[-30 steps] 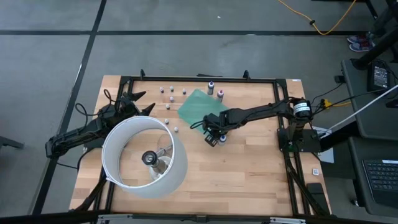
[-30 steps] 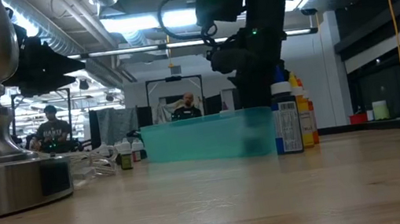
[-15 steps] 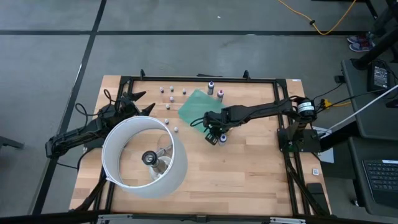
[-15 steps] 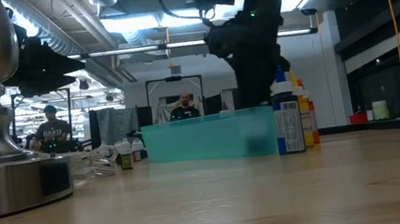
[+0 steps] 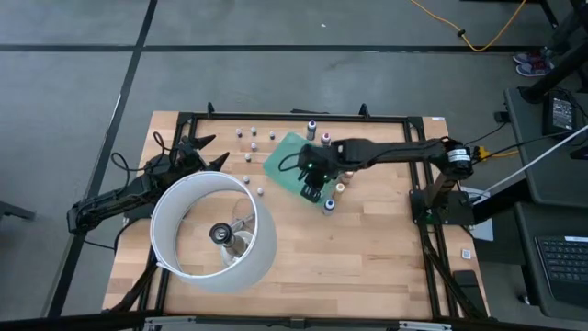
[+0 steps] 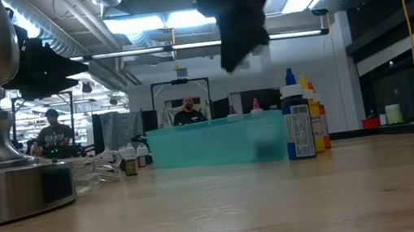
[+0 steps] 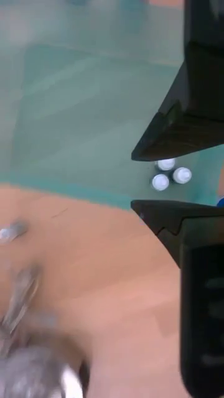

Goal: Pick & Place food coloring
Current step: Put the large orange food coloring bottle into the green bin

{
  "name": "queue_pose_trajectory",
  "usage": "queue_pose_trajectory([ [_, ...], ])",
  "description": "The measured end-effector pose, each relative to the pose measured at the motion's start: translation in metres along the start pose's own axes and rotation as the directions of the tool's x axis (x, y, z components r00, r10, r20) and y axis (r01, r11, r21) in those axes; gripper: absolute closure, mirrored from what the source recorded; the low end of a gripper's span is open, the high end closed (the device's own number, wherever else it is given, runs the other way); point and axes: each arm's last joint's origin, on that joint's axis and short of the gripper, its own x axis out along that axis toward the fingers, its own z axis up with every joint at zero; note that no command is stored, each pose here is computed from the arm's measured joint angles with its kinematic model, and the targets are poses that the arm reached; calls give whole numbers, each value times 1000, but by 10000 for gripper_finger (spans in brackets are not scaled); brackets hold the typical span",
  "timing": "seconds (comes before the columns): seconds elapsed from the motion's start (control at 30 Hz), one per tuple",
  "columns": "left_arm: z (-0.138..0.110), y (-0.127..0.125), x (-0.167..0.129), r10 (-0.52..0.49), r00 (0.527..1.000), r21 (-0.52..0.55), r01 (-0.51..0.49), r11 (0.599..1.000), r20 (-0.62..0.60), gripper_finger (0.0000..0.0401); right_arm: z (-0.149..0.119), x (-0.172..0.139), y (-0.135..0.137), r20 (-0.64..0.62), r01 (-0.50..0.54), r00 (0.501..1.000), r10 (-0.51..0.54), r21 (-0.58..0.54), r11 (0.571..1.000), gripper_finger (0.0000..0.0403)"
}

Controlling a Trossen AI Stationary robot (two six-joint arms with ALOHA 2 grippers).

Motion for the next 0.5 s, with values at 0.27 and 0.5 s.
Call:
queue_pose_trajectory([
  [0.27, 0, 0, 0, 0, 1000, 0, 0, 1000, 0, 1, -1, -52, -25, 104, -65, 993, 62, 26, 998, 239],
  [0.5, 0, 0, 0, 0, 1000, 0, 0, 1000, 0, 1, -29, -78, -47, 152, -6, 988, 0, 45, 999, 168],
])
